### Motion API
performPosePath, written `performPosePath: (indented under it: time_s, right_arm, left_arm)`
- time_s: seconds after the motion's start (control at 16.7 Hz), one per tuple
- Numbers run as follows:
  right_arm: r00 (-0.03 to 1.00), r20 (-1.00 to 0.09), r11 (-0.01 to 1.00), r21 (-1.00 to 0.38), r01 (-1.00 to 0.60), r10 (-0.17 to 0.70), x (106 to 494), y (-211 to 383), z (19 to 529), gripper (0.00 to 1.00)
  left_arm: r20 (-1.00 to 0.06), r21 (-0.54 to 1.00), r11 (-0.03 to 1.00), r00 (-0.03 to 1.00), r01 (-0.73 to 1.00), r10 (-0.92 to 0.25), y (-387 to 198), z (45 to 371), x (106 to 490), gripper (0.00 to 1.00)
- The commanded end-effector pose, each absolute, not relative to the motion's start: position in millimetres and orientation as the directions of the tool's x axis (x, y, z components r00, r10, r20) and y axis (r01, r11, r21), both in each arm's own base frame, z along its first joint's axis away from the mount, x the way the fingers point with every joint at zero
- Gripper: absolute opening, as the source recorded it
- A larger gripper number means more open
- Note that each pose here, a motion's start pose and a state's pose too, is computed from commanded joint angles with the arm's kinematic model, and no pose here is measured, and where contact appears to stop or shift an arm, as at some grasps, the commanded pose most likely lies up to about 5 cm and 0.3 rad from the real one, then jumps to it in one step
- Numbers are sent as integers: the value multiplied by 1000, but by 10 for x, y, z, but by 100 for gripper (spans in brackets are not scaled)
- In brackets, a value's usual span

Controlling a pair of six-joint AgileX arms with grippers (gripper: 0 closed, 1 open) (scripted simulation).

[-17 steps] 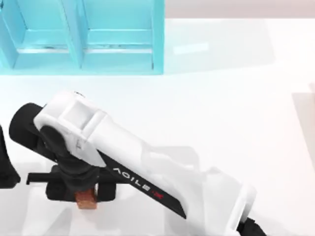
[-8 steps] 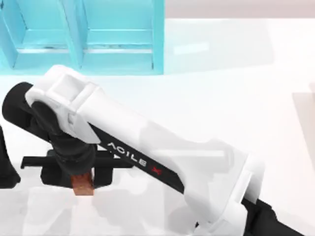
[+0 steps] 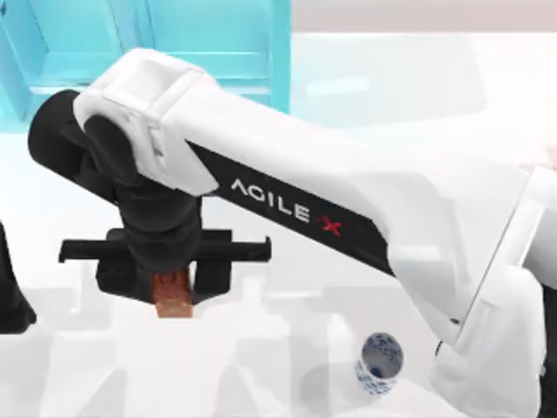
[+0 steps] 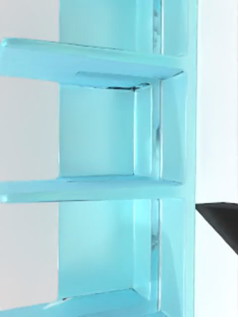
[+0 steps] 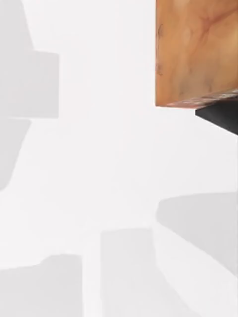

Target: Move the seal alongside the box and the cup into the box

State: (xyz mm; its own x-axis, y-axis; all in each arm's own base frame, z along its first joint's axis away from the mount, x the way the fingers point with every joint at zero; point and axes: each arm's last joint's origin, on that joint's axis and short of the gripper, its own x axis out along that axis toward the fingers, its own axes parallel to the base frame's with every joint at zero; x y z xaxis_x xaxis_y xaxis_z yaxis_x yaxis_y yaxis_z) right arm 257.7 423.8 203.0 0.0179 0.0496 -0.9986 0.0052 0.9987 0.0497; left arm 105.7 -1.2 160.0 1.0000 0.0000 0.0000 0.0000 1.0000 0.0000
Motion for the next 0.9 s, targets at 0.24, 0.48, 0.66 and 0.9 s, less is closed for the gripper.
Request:
performPosePath:
  time_s: [0.24,0.48,0.66,0.9]
  right_arm:
    - [17,-999,999,49,2,49,2492,3923,2170,0]
    - [17,-999,999,50,0,50,2383,3636,2222,0]
    - [19,-998,999,54,0,54,2338,3533,2240,0]
    - [19,-998,999,55,0,55,2336,3527,2241,0]
  left_arm:
    - [0,0,1000,1000,0,0,-12,1600,1057,100]
    - [0,0,1000,1000,0,0,-12,1600,1057,100]
    - [0,0,1000,1000,0,0,-12,1600,1057,100]
    - [0,0,1000,1000,0,0,-12,1600,1057,100]
